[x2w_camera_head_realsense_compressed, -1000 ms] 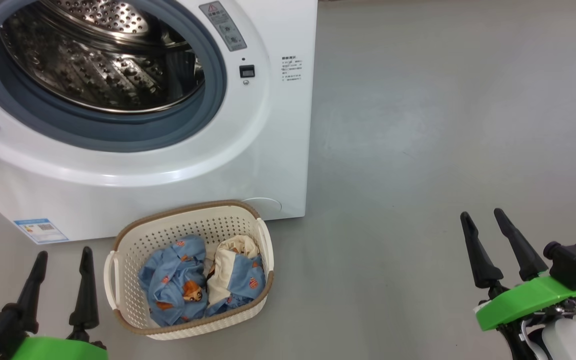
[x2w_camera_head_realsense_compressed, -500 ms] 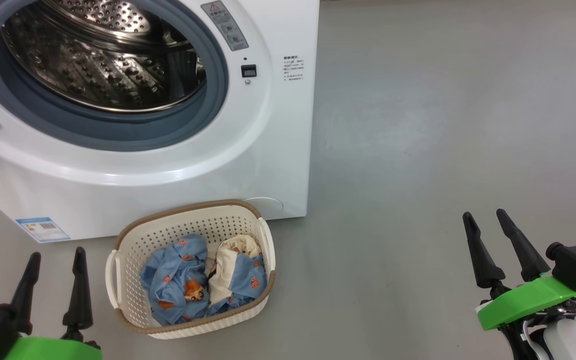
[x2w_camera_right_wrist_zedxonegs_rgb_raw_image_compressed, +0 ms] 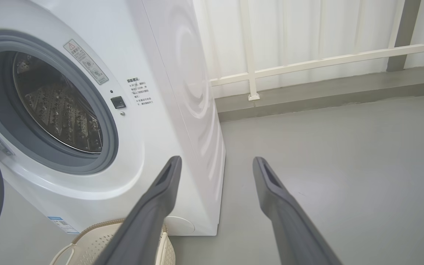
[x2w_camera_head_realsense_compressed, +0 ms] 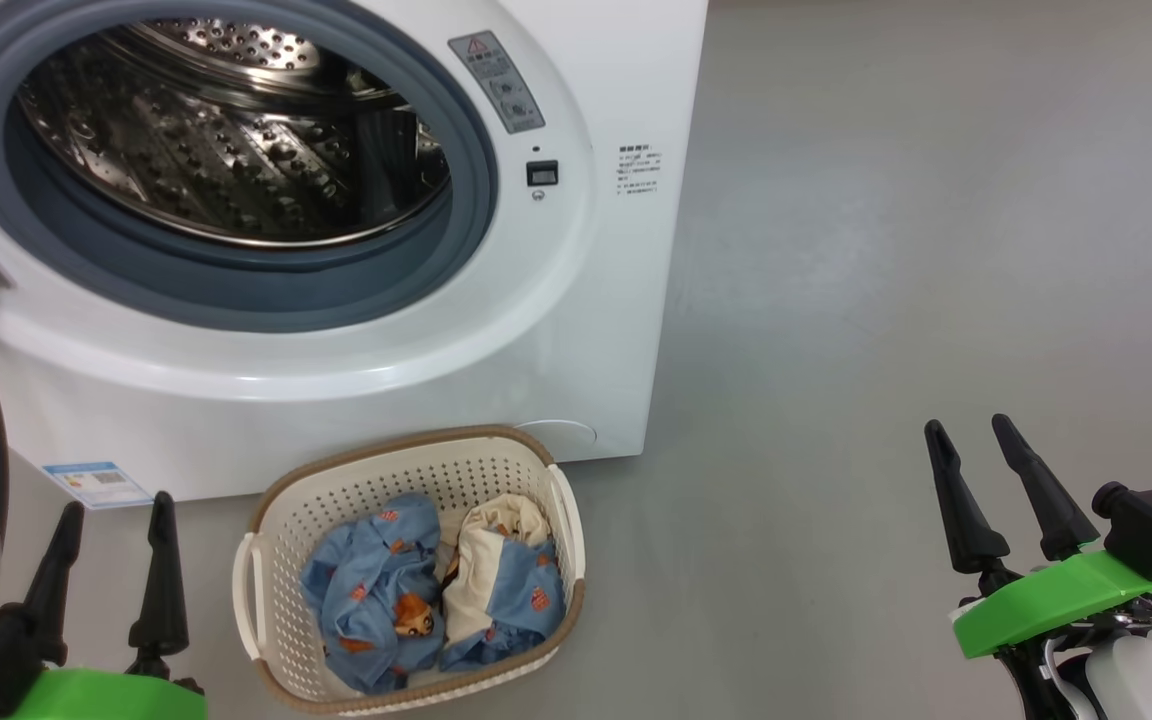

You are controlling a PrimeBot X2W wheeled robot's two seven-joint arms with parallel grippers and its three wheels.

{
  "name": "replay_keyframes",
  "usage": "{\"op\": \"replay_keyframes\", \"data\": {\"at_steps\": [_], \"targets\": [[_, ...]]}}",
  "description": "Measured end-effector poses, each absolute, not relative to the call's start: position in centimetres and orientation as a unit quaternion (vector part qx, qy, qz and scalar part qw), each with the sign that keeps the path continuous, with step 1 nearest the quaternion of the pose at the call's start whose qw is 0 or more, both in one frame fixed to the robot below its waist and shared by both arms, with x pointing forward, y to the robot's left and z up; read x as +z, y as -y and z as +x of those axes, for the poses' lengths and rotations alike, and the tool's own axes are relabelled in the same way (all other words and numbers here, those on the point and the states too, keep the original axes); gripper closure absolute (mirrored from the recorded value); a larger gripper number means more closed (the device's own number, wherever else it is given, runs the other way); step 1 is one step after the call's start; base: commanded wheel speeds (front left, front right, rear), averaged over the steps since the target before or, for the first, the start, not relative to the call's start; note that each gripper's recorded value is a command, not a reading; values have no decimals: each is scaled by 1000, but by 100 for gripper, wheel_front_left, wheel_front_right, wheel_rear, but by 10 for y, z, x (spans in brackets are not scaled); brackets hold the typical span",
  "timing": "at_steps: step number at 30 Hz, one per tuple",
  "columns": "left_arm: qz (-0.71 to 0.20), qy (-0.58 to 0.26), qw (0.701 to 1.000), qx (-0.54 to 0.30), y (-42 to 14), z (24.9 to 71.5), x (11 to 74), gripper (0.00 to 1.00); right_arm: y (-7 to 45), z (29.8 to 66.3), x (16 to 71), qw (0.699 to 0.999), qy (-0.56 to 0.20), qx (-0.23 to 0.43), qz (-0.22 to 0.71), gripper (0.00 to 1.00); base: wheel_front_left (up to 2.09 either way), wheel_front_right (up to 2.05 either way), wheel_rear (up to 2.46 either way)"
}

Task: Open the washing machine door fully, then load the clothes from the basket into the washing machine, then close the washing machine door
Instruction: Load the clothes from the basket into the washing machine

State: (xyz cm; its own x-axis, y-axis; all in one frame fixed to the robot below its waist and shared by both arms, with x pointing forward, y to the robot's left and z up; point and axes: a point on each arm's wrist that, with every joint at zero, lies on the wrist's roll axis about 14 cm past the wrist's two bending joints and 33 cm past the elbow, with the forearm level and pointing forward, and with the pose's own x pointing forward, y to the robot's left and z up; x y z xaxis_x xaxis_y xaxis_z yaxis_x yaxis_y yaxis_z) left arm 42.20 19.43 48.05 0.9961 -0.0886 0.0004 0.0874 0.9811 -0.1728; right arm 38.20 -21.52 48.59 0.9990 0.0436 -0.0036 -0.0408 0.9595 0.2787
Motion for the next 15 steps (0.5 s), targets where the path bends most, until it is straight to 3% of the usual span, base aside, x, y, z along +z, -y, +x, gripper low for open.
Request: {"op": "replay_keyframes", "data": {"at_steps": [15], "targets": [[-92, -25, 994, -51, -185, 421, 466, 0, 213, 383, 483, 989, -8, 19, 148, 0, 19, -19, 0]]}}
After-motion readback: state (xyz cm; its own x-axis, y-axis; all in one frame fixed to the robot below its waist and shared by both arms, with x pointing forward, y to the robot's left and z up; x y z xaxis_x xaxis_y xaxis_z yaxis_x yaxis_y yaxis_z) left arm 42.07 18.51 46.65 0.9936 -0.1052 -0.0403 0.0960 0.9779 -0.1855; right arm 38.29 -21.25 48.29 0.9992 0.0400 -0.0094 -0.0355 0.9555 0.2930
